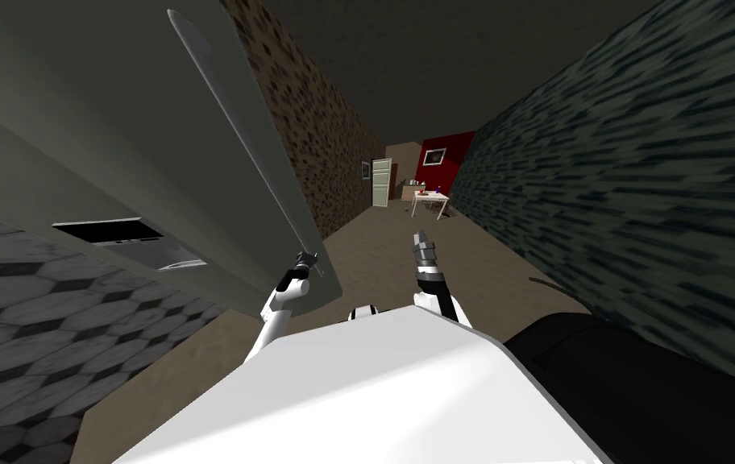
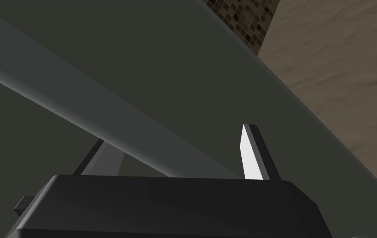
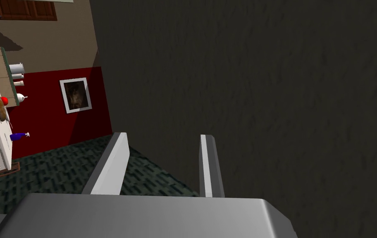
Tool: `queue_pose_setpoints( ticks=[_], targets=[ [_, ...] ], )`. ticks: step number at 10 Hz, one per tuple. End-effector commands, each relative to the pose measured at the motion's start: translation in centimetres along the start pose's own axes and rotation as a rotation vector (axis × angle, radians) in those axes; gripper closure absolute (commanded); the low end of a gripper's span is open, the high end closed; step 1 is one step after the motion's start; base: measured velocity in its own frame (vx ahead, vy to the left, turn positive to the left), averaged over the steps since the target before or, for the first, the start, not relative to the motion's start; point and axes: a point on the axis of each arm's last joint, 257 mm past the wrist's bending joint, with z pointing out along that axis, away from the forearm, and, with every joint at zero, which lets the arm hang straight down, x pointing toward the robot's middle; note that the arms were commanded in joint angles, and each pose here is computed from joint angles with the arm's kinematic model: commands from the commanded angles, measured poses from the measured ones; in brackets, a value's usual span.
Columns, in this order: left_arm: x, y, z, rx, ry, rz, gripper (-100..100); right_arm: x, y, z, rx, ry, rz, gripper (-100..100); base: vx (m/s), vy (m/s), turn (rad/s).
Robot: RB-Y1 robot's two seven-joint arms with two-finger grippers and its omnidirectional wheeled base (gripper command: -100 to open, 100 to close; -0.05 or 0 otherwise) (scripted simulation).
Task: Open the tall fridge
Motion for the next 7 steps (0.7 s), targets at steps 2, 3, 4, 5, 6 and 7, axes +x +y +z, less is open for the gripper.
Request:
queue_pose_setpoints(
  ticks=[2,3,4,5,6,7],
  targets=[
    [1.8,0.9,-0.3,-0.022,0.04,0.014,100,0.0,0.0,0.0,0.0,0.0,0.0,0,-0.229,0.194,-0.127],
    [2.6,1.6,-0.4,-0.037,0.059,0.016,100,0.0,0.0,0.0,0.0,0.0,0.0,0,-0.25,0.17,-0.104],
    [3.5,2.3,-0.6,-0.052,0.077,0.018,100,0.0,0.0,0.0,0.0,0.0,0.0,0,-0.262,0.198,-0.139],
    [3.5,2.3,-0.6,-0.052,0.077,0.018,100,0.0,0.0,0.0,0.0,0.0,0.0,0,-0.213,0.145,-0.078],
    [4.4,3.0,-0.9,-0.068,0.096,0.019,100,0.0,0.0,0.0,0.0,0.0,0.0,0,-0.227,0.146,-0.085],
    [5.2,3.8,-1.2,-0.083,0.115,0.019,100,0.0,0.0,0.0,0.0,0.0,0.0,0,-0.24,0.18,-0.141]
  ],
)
